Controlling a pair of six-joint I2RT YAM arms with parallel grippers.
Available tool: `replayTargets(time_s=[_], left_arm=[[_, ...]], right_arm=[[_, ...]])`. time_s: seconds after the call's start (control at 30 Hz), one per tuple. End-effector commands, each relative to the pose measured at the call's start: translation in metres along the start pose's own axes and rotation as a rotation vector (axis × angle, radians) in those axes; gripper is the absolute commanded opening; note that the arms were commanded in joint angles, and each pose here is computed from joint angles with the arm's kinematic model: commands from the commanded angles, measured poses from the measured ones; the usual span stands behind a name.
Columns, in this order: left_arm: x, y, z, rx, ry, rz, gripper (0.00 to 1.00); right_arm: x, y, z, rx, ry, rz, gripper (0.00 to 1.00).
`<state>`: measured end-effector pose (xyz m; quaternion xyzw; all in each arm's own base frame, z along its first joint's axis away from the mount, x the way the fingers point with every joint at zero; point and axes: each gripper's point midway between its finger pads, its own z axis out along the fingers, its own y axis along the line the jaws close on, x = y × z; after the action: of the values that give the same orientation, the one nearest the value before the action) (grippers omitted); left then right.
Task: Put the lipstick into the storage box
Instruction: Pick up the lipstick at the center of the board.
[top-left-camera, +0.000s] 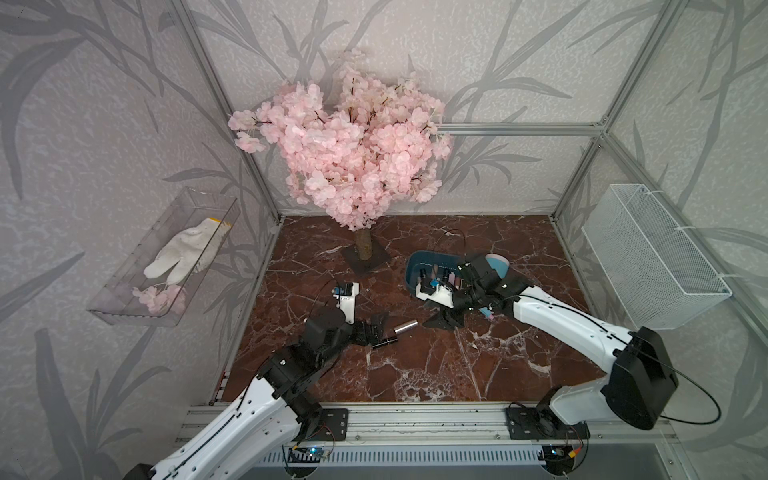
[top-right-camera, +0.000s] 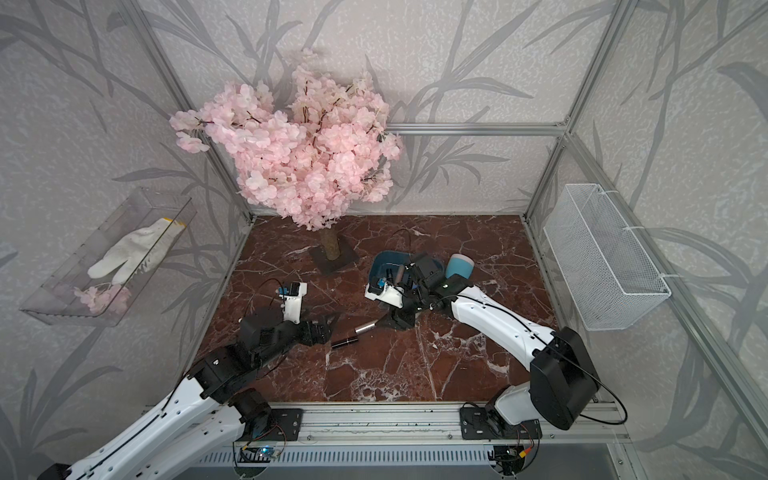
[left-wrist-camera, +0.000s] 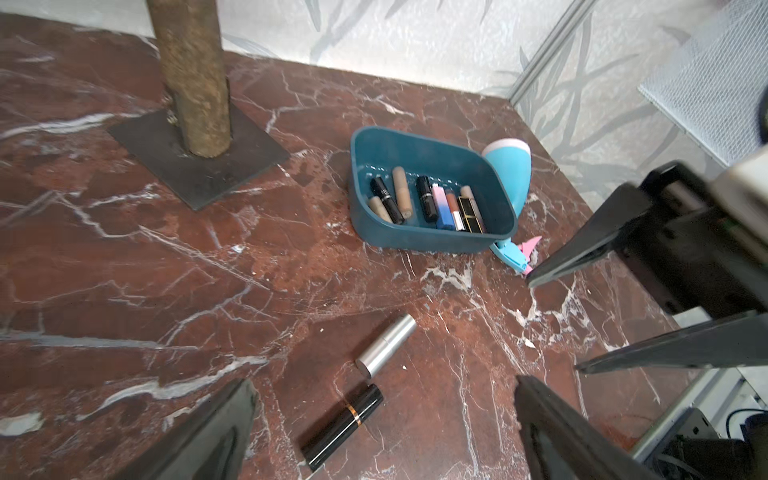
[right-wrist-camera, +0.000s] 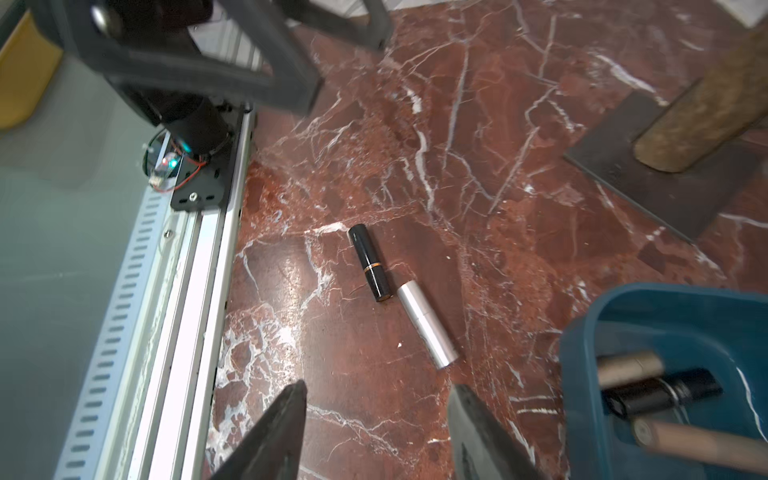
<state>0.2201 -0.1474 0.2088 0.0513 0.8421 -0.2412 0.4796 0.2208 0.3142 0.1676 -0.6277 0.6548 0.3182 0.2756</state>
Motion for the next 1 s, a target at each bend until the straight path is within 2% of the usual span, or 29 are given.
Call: replayTargets(time_s=[0.0, 0.13, 0.3, 0.57, 0.7, 0.97], left_arm=[[-0.001, 0.023, -0.011, -0.106, -0.037, -0.024, 1.0], [0.007, 0.034, -0.015, -0.164, 0.005, -0.023, 1.0], [0.013, 0.049, -0.017, -0.276, 0.096, 0.023, 1.0], [0.01, 0.054, -0.022, -0.31, 0.122, 0.075, 1.0], [0.013, 0.061, -0.026, -0.331, 0.125, 0.071, 1.0], [0.014, 0.067, -0.027, -0.341, 0.134, 0.058, 1.0]], right_arm=[[0.008, 0.016, 0.014, -0.125, 0.079, -0.183, 0.58], [0.014, 0.022, 0.036, -0.209, 0.17, -0.294, 0.58], [0.025, 0.02, 0.068, -0.275, 0.278, -0.354, 0.58], [0.045, -0.002, 0.102, -0.228, 0.424, -0.371, 0.56], [0.053, -0.02, 0.109, -0.154, 0.49, -0.351, 0.56], [0.055, -0.039, 0.118, -0.082, 0.518, -0.341, 0.55]])
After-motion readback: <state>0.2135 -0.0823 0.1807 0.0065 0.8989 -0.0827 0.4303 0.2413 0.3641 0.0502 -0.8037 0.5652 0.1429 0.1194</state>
